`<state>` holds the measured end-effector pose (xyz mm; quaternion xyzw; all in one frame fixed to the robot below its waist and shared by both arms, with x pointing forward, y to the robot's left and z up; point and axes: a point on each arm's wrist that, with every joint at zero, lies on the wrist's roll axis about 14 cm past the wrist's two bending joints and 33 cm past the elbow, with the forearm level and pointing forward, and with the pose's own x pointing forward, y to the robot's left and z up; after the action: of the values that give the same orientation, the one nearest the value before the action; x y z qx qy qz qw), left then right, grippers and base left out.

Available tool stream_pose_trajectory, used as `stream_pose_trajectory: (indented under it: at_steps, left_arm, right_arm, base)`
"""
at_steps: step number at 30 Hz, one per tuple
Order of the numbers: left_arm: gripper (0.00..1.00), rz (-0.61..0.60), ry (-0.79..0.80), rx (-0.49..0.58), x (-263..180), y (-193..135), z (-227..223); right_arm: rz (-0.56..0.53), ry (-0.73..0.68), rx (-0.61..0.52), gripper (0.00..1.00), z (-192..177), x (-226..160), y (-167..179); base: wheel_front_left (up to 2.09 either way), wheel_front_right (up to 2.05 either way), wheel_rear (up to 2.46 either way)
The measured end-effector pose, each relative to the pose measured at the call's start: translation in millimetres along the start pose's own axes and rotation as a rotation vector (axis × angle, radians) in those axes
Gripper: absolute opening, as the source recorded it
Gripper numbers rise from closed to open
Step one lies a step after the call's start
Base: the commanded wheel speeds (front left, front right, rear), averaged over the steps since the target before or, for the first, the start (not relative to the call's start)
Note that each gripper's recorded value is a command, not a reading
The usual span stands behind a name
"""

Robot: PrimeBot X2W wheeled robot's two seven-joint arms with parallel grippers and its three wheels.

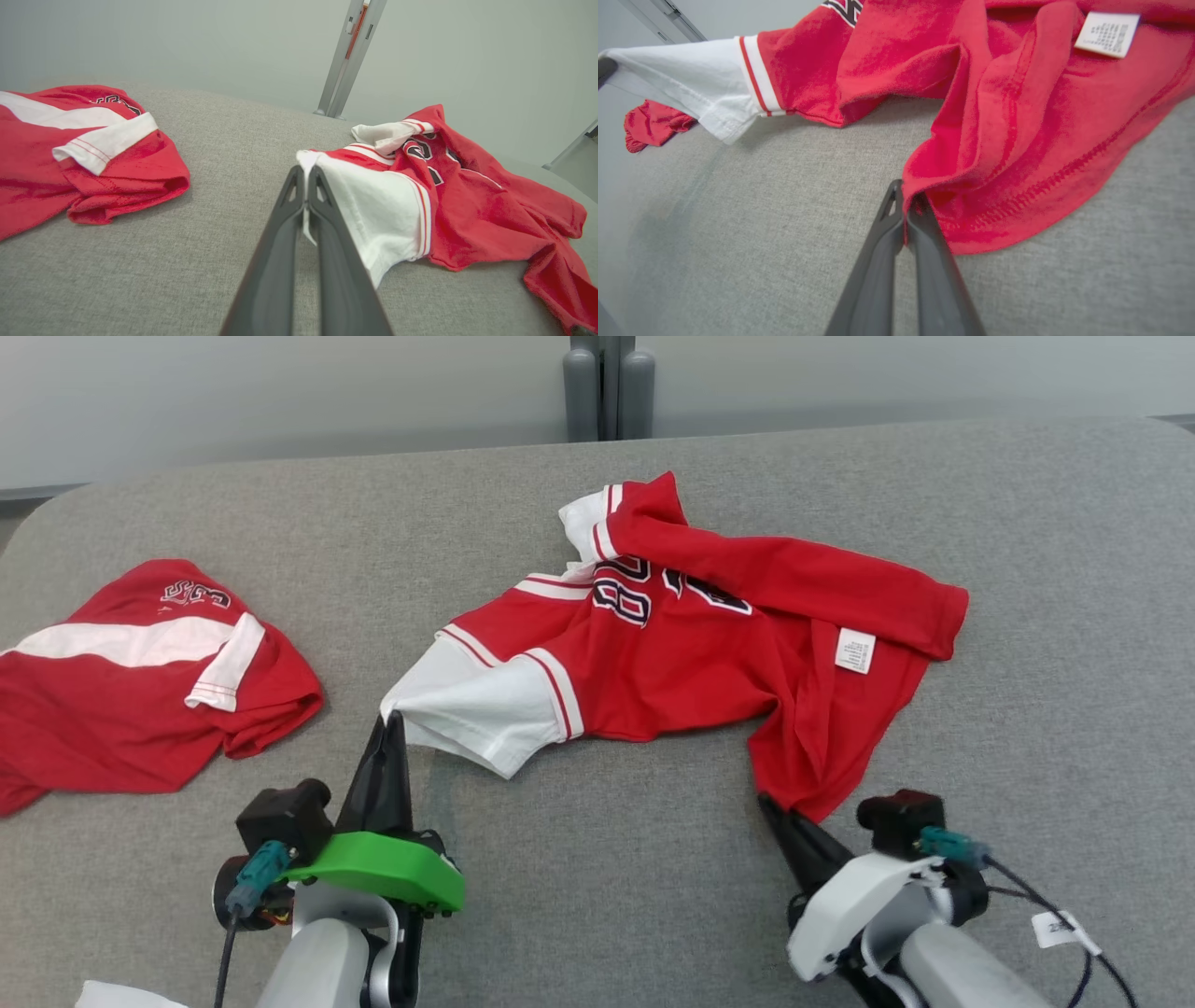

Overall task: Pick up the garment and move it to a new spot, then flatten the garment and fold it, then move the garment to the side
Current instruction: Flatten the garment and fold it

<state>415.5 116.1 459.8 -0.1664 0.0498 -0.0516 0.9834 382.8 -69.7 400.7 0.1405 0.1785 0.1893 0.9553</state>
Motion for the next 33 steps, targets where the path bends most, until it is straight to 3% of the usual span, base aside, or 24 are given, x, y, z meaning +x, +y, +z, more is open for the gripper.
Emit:
stream_pose_trajectory:
  at_steps: [6, 11, 16, 21, 27, 33]
  left_arm:
    - [0.0, 0.009, -0.109, -0.067, 8.4, 1.9, 36.0]
    - [0.0, -0.051, -0.258, -0.112, 20.8, -10.3, 90.3]
    - [0.0, -0.183, -0.431, -0.059, 28.3, -45.6, 166.3]
    - [0.0, -0.302, -0.629, -0.108, 15.4, -86.2, 266.8]
    - [0.0, -0.373, -0.77, -0.143, -19.5, -111.6, 343.1]
    - [0.0, -0.361, -0.806, -0.106, -33.6, -106.9, 364.6]
  right_arm:
    - [-0.016, -0.18, 0.029, 0.0, 77.9, -24.5, -35.1]
    - [-0.017, -0.343, -0.036, 0.0, 161.0, -57.0, -56.8]
    - [0.016, -0.475, -0.102, 0.0, 233.1, -84.9, -51.0]
    - [0.075, -0.646, -0.203, 0.0, 312.7, -119.5, -24.5]
    - [0.128, -0.786, -0.298, 0.0, 372.0, -159.1, 6.9]
    - [0.133, -0.813, -0.308, 0.0, 389.8, -174.4, 10.1]
  base:
    - [0.0, 0.0, 0.0]
    - [0.0, 0.0, 0.0]
    - [0.0, 0.0, 0.0]
    - [0.0, 0.0, 0.0]
    - [0.0, 0.0, 0.0]
    - [0.0, 0.0, 0.0]
